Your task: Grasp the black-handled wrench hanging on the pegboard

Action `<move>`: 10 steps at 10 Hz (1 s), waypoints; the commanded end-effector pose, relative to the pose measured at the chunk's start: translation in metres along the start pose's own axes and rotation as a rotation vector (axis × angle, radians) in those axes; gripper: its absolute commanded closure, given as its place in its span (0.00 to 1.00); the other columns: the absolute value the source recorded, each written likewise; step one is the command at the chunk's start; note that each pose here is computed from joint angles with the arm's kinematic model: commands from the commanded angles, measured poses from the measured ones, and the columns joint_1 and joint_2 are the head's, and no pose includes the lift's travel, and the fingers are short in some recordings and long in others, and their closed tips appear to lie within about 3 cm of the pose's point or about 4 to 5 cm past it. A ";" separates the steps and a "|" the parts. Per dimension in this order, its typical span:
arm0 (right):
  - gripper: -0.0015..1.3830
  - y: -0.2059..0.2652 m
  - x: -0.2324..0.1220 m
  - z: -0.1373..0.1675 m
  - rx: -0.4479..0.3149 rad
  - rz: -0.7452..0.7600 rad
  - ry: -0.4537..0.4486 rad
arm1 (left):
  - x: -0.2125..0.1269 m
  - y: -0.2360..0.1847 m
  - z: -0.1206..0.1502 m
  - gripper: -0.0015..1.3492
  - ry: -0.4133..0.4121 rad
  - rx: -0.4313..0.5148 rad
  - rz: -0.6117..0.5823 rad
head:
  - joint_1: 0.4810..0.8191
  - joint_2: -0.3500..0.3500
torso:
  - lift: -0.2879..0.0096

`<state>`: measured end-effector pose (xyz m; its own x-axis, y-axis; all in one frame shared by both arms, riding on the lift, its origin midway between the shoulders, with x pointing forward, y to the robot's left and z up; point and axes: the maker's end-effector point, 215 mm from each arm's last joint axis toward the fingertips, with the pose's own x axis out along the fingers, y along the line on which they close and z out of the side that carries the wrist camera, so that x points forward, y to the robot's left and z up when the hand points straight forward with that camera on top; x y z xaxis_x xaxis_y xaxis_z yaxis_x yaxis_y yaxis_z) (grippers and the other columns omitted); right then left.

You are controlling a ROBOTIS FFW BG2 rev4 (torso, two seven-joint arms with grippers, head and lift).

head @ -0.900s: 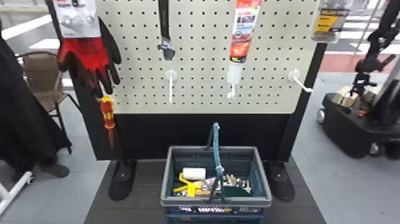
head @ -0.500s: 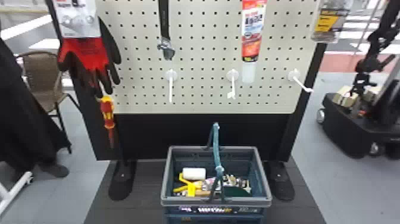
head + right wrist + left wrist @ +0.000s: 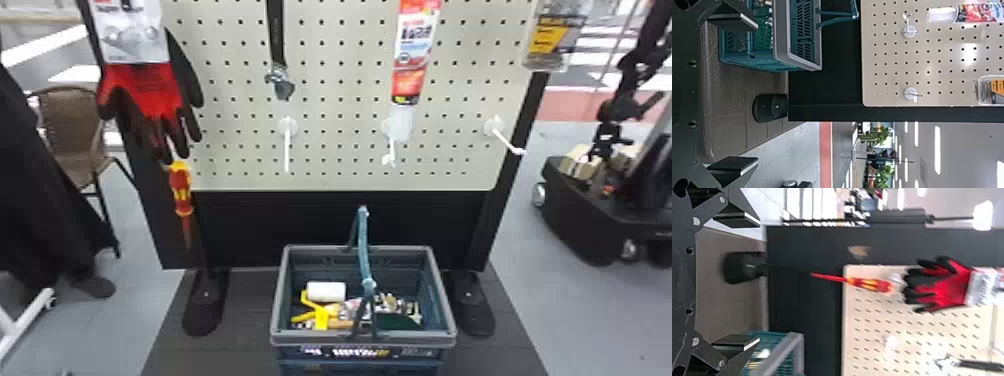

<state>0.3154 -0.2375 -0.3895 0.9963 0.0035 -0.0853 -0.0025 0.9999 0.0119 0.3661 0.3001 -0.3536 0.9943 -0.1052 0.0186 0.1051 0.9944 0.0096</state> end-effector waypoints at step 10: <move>0.07 0.007 0.013 0.013 -0.019 0.025 -0.018 | 0.174 -0.077 0.294 0.19 -0.275 0.049 -0.330 | 0.20 0.50 | 0.63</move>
<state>0.3291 -0.2308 -0.3787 0.9972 0.0281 -0.0690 -0.0284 0.9996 -0.0040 0.5198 0.2085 -0.0647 0.8736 -0.4057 0.2688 0.3887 0.9140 0.1162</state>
